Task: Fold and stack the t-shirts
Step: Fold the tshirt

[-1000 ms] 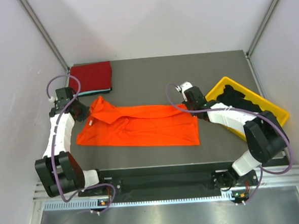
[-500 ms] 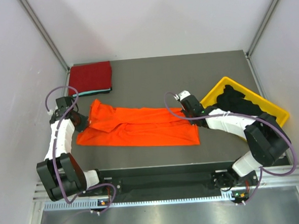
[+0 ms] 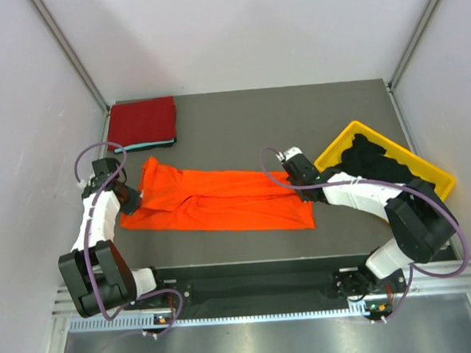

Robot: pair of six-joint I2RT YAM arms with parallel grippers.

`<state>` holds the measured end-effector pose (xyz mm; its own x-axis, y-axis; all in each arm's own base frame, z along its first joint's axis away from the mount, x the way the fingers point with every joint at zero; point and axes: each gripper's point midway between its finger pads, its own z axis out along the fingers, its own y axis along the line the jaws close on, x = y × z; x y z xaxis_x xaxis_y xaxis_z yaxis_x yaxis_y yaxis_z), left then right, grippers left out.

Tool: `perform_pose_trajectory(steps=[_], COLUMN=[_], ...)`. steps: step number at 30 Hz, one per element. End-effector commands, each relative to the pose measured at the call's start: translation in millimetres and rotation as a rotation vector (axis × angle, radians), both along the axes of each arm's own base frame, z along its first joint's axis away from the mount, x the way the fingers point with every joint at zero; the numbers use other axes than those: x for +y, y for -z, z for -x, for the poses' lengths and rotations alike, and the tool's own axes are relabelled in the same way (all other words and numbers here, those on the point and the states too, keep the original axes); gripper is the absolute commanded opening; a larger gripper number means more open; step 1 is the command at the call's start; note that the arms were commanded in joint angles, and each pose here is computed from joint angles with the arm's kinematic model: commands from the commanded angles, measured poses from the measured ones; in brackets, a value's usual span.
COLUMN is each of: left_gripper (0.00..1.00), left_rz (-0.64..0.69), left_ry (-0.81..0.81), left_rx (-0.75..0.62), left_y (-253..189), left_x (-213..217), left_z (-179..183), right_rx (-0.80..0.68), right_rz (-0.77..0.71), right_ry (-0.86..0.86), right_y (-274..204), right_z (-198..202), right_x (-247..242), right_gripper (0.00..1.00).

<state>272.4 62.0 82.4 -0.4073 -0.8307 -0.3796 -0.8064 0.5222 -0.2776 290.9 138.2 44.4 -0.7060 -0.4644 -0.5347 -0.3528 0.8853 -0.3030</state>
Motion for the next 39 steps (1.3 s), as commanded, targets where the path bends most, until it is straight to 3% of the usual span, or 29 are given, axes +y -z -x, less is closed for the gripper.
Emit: perform_pose_trajectory(steps=[1,8,11,13,18,21,23,29,36,39], left_gripper=[0.0,0.0,0.0,0.13,0.25,0.29,0.3,0.34,0.34,0.34], left_rz=[-0.101,-0.097,-0.053,-0.023,-0.082,-0.101,-0.045,0.047,0.046,0.057], left_ry=[-0.025,-0.006,0.041,0.064,0.086,0.129,0.222,0.354,0.325,0.306], left_rx=[-0.011,0.006,0.008,0.025,0.013,-0.082,-0.219,-0.447,-0.308,-0.295], left_y=[-8,-4,6,11,-7,-33,-52,-78,-44,-33], left_x=[19,18,8,1,11,12,-6,-34,-18,-14], left_z=[-1,-1,1,5,-2,-22,-45,-78,-96,-106], right_rx=[-0.035,-0.023,-0.001,0.028,0.07,0.093,0.077,0.1,0.147,0.133], right_rz=[0.002,-0.001,-0.019,-0.044,-0.206,-0.336,-0.39,-0.335,-0.212,-0.236], right_ry=[0.029,0.025,0.031,0.026,0.042,0.051,0.091,0.229,0.316,0.333], right_y=[-9,-8,-12,-18,-43,-46,-42,-4,30,24], right_z=[-4,-2,3,8,15,17,8,-5,6,7], right_x=[0,1,3,7,32,55,65,57,18,14], right_gripper=[0.0,0.01,0.12,0.22,0.31,0.32,0.3,0.23,0.25,0.26])
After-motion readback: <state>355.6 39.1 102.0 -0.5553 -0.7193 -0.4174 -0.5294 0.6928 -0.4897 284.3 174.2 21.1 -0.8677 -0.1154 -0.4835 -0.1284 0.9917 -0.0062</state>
